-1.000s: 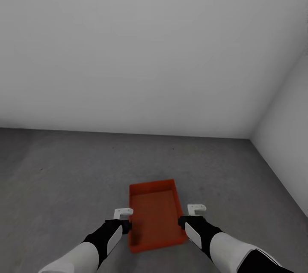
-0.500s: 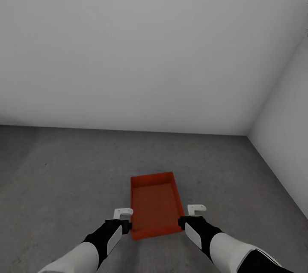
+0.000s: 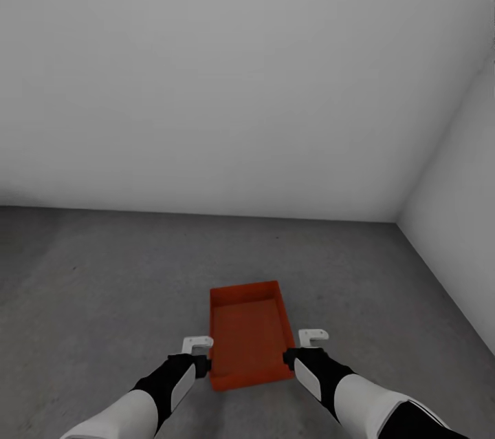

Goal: Move the two storage containers from the living room to the garage. In the garage, place one container on the floor and stack the other container on top of it (either order is fine).

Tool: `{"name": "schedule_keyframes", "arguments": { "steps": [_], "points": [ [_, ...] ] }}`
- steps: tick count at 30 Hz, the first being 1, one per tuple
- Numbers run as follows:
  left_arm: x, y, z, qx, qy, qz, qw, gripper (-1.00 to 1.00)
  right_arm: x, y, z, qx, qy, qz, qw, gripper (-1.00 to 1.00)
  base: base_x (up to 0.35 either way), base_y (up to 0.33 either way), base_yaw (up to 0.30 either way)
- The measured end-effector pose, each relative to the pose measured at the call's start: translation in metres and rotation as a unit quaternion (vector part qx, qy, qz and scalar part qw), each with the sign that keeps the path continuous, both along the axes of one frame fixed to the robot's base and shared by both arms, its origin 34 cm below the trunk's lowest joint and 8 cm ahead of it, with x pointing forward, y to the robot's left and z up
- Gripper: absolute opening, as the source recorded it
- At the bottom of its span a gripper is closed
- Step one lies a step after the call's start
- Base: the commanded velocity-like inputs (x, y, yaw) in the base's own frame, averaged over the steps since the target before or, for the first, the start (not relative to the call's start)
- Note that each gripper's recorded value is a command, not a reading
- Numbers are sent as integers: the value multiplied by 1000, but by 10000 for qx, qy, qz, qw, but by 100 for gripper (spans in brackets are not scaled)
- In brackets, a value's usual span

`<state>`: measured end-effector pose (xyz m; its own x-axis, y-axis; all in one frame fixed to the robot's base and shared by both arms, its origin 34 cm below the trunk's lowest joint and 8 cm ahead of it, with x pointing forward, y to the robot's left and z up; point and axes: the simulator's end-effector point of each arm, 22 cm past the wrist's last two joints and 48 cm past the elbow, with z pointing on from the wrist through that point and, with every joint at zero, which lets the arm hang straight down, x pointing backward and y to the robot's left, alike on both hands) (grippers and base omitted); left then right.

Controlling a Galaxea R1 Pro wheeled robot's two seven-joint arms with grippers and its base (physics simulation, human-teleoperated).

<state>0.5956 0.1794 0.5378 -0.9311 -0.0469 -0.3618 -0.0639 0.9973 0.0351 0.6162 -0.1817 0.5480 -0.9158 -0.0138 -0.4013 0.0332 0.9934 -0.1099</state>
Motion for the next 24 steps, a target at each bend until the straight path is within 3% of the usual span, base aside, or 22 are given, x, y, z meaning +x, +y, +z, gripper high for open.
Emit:
{"name": "schedule_keyframes", "arguments": {
  "steps": [10, 24],
  "points": [
    [-47, 1, -23, -20, 518, 69, 9986, 100, -2, -7, 0, -36, 26, -32, 10000, 100, 0, 0, 0],
    [-50, 0, -24, -26, 549, 66, 9985, 100, -2, -3, 0, 20, 17, -22, 10000, 100, 0, 0, 0]
  ]
}}
